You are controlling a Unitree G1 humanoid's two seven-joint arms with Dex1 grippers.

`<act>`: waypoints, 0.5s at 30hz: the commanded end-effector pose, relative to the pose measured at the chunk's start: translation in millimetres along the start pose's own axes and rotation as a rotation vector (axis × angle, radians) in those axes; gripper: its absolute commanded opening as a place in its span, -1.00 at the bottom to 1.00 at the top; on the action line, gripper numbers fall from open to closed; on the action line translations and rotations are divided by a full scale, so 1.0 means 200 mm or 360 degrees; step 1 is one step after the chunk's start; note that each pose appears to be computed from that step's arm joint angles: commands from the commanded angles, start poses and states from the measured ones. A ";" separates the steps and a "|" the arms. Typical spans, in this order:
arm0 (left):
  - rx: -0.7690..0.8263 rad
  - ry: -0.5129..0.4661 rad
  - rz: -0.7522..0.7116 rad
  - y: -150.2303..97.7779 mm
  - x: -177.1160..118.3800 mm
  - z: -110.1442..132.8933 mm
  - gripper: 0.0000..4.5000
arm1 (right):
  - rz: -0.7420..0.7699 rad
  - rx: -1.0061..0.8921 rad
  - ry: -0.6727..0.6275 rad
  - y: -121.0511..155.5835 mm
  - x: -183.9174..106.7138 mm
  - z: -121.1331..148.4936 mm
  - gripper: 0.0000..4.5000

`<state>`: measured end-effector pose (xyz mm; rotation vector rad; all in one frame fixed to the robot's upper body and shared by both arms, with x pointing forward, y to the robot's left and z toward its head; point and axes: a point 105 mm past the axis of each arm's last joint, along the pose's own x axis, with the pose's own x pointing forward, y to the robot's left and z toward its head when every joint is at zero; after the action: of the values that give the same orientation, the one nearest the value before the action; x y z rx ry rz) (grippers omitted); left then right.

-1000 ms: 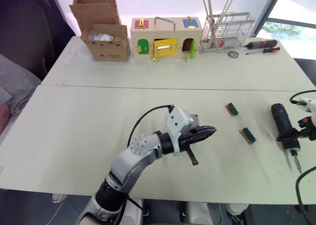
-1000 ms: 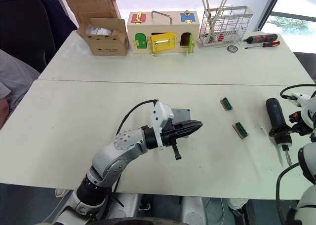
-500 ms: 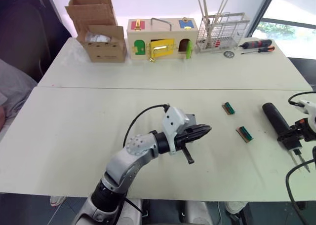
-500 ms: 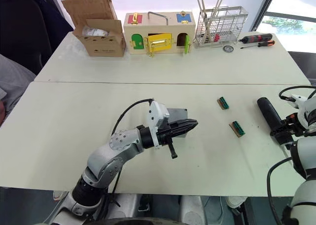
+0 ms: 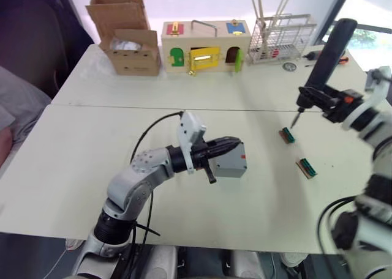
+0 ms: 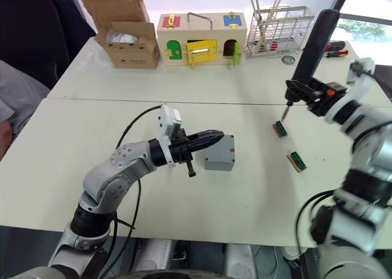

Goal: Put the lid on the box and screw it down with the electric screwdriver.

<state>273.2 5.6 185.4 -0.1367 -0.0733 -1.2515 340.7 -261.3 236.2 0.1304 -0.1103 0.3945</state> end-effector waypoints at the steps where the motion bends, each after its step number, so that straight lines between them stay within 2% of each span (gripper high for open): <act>1: 0.0023 -0.0004 0.0057 0.07 -0.02 0.03 -0.96 | -0.0052 -0.0018 -0.0416 0.15 -0.09 0.13 -0.20; 5: 0.0037 0.0008 0.0097 0.10 -0.03 0.05 -0.96 | -0.0020 0.0128 -0.0544 0.28 -0.09 0.08 -0.20; 9: 0.0031 0.0044 0.0139 0.13 -0.07 0.03 -0.96 | 0.0019 0.0188 -0.0562 0.35 -0.06 0.05 -0.20; 15: 0.0033 0.0157 0.0186 0.13 -0.10 -0.06 -0.96 | 0.0178 0.0257 -0.0496 0.42 -0.03 -0.01 -0.20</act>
<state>296.2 31.4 164.7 -0.0840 0.0346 -1.1335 311.1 -194.3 222.6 0.3661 -0.3154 0.4293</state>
